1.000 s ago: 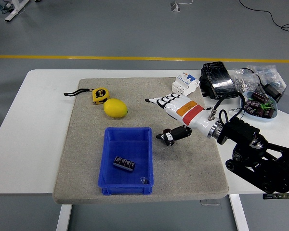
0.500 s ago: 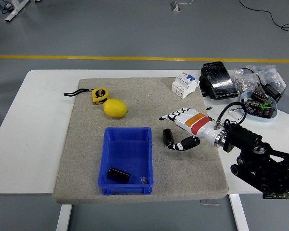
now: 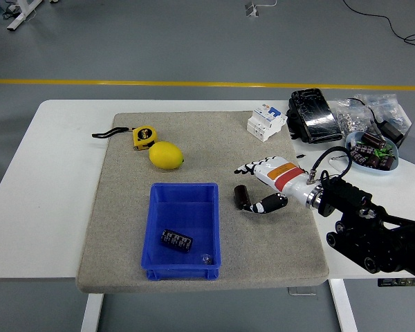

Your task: Pick up the battery,place it into the box

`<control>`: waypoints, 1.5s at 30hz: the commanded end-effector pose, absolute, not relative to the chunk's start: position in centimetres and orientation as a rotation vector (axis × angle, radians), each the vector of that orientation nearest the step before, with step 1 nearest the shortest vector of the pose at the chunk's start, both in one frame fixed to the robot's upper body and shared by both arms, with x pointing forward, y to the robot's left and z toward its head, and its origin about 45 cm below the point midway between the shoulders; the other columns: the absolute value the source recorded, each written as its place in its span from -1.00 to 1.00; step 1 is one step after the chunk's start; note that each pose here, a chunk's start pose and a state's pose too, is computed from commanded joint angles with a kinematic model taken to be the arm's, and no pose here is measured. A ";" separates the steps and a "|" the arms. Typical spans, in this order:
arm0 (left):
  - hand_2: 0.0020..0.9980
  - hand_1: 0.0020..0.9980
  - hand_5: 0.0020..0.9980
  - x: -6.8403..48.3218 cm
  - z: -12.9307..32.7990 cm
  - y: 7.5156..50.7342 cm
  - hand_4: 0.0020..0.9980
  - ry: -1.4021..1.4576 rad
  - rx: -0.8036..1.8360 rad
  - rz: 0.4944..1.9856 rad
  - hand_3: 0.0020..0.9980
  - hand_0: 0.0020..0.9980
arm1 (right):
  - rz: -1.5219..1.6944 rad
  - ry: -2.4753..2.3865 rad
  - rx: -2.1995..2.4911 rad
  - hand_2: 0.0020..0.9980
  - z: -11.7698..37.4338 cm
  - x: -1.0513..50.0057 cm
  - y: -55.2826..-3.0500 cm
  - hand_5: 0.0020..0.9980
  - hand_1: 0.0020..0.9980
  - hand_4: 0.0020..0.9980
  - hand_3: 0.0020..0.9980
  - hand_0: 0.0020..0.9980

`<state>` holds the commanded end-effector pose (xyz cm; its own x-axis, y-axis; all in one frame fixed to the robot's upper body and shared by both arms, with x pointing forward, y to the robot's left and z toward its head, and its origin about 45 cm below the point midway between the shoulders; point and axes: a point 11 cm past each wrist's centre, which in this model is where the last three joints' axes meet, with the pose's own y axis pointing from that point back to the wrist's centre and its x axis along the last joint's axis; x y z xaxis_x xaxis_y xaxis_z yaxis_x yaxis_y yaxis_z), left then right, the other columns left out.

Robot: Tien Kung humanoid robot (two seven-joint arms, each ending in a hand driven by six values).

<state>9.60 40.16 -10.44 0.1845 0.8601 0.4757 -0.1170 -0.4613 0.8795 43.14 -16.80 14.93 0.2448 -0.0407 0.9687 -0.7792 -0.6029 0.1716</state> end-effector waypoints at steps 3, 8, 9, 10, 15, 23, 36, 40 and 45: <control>0.28 0.12 0.20 9.7 -10.4 40.1 0.26 0.725 1.593 1.417 0.17 0.12 | 1.404 -0.750 1.850 0.45 14.7 43.1 -16.8 -0.31 0.30 0.77 0.62 0.37; 0.28 0.12 0.21 9.7 -10.4 40.1 0.27 0.725 1.592 1.417 0.17 0.12 | 1.390 -0.754 1.852 0.44 14.3 43.0 -16.6 -0.31 0.28 0.76 0.62 0.34; 0.28 0.12 0.21 9.7 -10.4 40.1 0.27 0.725 1.592 1.416 0.17 0.12 | 1.388 -0.755 1.852 0.44 14.3 43.0 -16.6 -0.31 0.28 0.76 0.62 0.34; 0.28 0.12 0.21 9.7 -10.4 40.1 0.27 0.725 1.591 1.416 0.17 0.12 | 1.385 -0.756 1.852 0.44 14.2 43.0 -16.5 -0.31 0.28 0.76 0.62 0.34; 0.28 0.12 0.21 9.7 -10.4 40.0 0.27 0.724 1.593 1.411 0.17 0.12 | 1.368 -0.767 1.838 0.38 13.6 42.9 -16.5 -0.32 0.21 0.75 0.62 0.19; 0.28 0.13 0.21 9.7 -10.5 40.0 0.27 0.725 1.591 1.410 0.17 0.12 | 1.382 -0.769 1.819 0.27 13.4 42.8 -16.8 -0.33 0.13 0.70 0.55 0.05; 0.28 0.13 0.21 9.7 -10.5 39.9 0.27 0.724 1.591 1.406 0.17 0.12 | 1.394 -0.755 1.818 0.15 13.3 42.6 -16.5 -0.32 -0.01 0.62 0.40 -0.23; 0.28 0.13 0.21 9.8 -10.5 39.9 0.27 0.723 1.590 1.407 0.17 0.12 | 1.395 -0.753 1.818 0.14 13.2 42.6 -16.5 -0.33 -0.02 0.61 0.37 -0.26; 0.28 0.13 0.21 9.5 -10.5 40.0 0.27 0.726 1.595 1.404 0.17 0.12 | 1.399 -0.760 1.818 0.11 13.3 42.5 -16.6 -0.35 -0.04 0.59 0.36 -0.29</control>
<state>9.51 39.97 -10.51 0.1948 0.8613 0.4693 -0.1150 -0.4551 0.8830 42.55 -16.58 13.32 0.2411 -0.0297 0.9700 -0.7979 -0.5750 0.1807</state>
